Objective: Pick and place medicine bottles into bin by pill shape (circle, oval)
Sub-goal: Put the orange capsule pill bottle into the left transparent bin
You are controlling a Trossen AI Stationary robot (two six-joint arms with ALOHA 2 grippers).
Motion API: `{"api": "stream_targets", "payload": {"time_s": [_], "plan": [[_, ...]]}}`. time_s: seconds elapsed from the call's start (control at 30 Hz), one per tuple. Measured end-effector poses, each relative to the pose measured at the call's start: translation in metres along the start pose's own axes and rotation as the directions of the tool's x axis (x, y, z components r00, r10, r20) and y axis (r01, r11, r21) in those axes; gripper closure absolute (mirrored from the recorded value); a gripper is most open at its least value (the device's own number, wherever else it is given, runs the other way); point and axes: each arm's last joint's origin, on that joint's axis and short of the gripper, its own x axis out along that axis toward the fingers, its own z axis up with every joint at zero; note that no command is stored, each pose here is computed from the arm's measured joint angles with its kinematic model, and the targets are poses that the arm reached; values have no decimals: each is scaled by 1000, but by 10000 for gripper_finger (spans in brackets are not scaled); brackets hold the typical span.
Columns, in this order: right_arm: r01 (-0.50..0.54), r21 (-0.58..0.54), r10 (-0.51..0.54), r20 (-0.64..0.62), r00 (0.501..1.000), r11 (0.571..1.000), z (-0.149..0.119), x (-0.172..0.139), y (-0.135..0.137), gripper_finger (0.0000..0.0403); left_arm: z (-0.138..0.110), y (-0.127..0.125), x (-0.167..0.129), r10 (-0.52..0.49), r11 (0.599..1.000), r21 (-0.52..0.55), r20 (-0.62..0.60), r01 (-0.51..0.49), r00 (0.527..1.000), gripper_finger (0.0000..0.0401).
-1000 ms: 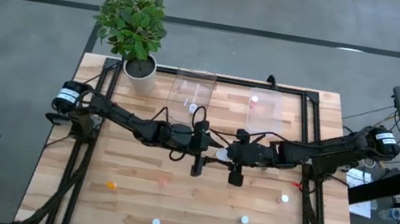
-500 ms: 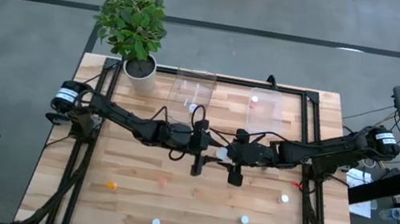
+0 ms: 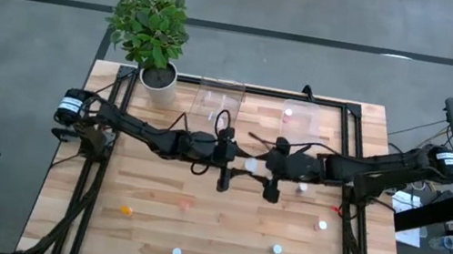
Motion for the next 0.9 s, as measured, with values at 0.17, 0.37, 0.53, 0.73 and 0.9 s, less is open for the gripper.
{"api": "stream_targets", "payload": {"time_s": [0.17, 0.37, 0.53, 0.73, 0.9], "plan": [[29, 12, -30, 92, 995, 1000, 13, -22, -10, 150, 6, 17, -9, 90, 996, 14, -20, -90, 996, 220], [76, 28, -79, 136, 988, 997, 18, -41, -18, 154, 18, 48, -26, 263, 965, 8, -28, -263, 964, 220], [82, 23, -84, 136, 987, 996, 18, -44, -18, 156, 16, 79, -30, 468, 883, 8, -60, -469, 882, 220], [85, 15, -86, 112, 990, 996, 15, -39, -17, 157, 4, 124, -39, 602, 790, -68, -96, -609, 793, 220], [89, 2, -88, 84, 993, 996, 12, -31, -16, 156, -21, 148, -49, 665, 718, -177, -109, -673, 738, 220]]}}
